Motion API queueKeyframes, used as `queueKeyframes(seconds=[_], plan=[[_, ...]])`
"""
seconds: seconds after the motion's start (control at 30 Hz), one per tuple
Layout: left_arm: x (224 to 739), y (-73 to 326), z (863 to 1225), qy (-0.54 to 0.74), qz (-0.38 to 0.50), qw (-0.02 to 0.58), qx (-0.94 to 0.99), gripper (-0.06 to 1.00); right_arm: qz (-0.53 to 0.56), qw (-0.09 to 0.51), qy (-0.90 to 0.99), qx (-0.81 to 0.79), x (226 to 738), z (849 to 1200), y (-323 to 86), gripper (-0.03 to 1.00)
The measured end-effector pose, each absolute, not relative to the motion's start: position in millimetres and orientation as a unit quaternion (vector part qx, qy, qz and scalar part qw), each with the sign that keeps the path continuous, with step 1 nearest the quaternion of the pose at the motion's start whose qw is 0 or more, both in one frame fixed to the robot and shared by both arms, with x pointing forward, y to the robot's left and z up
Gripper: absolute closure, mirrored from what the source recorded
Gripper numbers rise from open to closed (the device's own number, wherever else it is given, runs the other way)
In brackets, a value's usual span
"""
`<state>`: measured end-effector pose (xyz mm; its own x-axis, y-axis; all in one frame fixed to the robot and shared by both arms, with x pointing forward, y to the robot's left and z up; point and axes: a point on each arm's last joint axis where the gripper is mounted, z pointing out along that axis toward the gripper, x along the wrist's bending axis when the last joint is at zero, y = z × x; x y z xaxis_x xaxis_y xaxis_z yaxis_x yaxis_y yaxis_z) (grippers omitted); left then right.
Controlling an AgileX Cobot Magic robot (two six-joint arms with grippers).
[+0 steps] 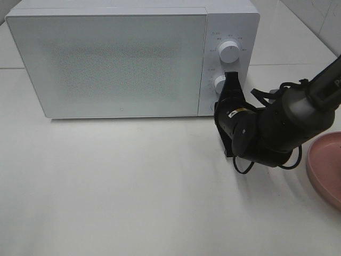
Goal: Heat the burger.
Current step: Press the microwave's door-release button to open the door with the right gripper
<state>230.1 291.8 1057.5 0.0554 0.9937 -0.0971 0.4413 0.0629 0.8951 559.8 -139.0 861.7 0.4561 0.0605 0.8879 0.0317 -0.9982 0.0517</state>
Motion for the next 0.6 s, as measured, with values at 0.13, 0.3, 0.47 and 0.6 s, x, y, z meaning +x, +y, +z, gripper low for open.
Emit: queueKeyframes(seconds=[0.13,0.3,0.47,0.6], plan=[[230.1,291.8,1057.5,0.601,0.334,0.413,0.597,-0.04,0.521,0.012,0.027,0.853,563.7,859.8,-136.0,0.95],[230.1,291.8,1057.5,0.601,0.334,0.413,0.597,-0.04,0.522,0.009,0.028,0.853,570.6,856.2,-131.6,0.95],[230.1,291.8,1057.5,0.601,0.334,0.413,0.597,-0.04,0.515,0.01,0.022,0.857,572.5,852.9,-133.1,0.95],[230.1,291.8,1057.5,0.601,0.334,0.413,0.597,-0.04,0.516,0.013,0.021,0.856,573.7,853.2,-135.0,0.95]])
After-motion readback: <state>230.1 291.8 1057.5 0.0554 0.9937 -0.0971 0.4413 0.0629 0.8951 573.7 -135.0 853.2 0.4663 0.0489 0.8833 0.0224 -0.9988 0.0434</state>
